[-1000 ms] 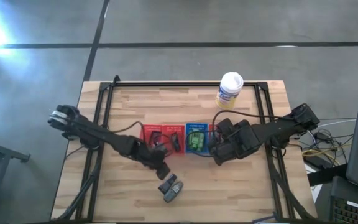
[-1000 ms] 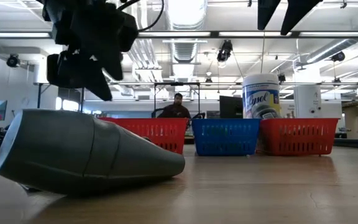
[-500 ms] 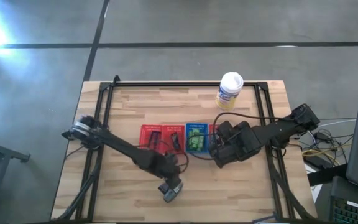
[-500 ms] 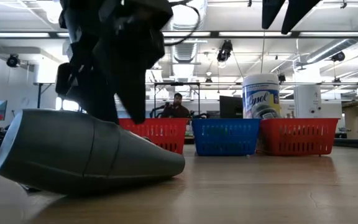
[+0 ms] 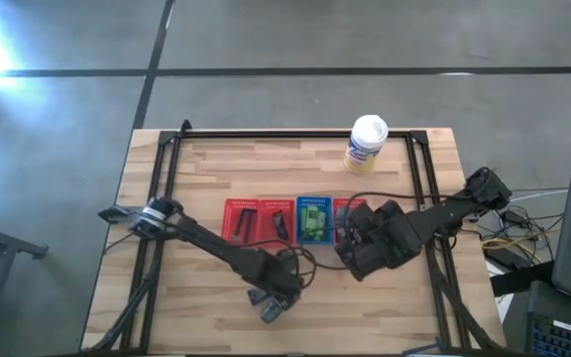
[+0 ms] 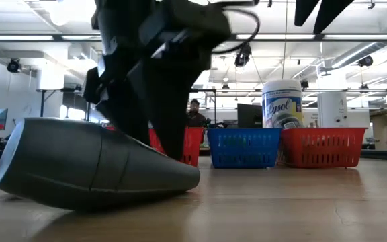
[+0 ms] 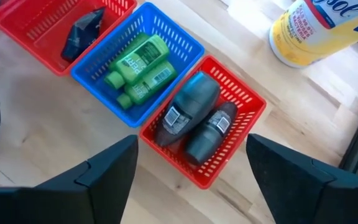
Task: Pick & Place Travel size toiletries
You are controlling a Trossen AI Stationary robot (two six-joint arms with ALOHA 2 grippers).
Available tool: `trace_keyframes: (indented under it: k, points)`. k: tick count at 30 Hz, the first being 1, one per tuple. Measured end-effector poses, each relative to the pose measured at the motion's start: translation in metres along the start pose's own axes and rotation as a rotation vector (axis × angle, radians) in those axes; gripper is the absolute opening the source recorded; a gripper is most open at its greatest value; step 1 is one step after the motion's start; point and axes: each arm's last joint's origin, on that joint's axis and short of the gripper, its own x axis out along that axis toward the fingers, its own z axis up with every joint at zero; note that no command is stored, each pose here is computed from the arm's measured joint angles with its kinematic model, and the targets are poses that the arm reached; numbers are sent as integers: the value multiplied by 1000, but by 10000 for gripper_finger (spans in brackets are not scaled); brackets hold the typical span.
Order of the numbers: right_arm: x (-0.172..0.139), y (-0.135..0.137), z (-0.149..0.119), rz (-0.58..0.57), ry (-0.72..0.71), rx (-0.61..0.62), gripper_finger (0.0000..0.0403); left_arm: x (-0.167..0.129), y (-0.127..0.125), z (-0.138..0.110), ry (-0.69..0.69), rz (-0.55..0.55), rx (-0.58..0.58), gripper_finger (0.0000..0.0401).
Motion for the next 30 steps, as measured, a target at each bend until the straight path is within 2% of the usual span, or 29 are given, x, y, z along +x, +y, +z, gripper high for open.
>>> trace_keyframes:
  k: [8, 18, 23, 27, 30]
  points:
    - [2, 0, -3, -9, 1, -12, 322, -1, 4, -2, 19, 24, 5, 266]
    - [9, -1, -7, -33, 5, -29, 337, -1, 1, -13, 96, -7, 204, 266]
    - [10, -1, -7, -33, 5, -29, 328, 6, 9, -13, 64, 43, 228, 266]
    - [10, 0, -7, -33, 5, -29, 314, 11, 11, -12, 46, 31, 246, 264]
    - [10, 0, -7, -33, 5, -29, 304, 13, 13, -11, 46, 32, 241, 248]
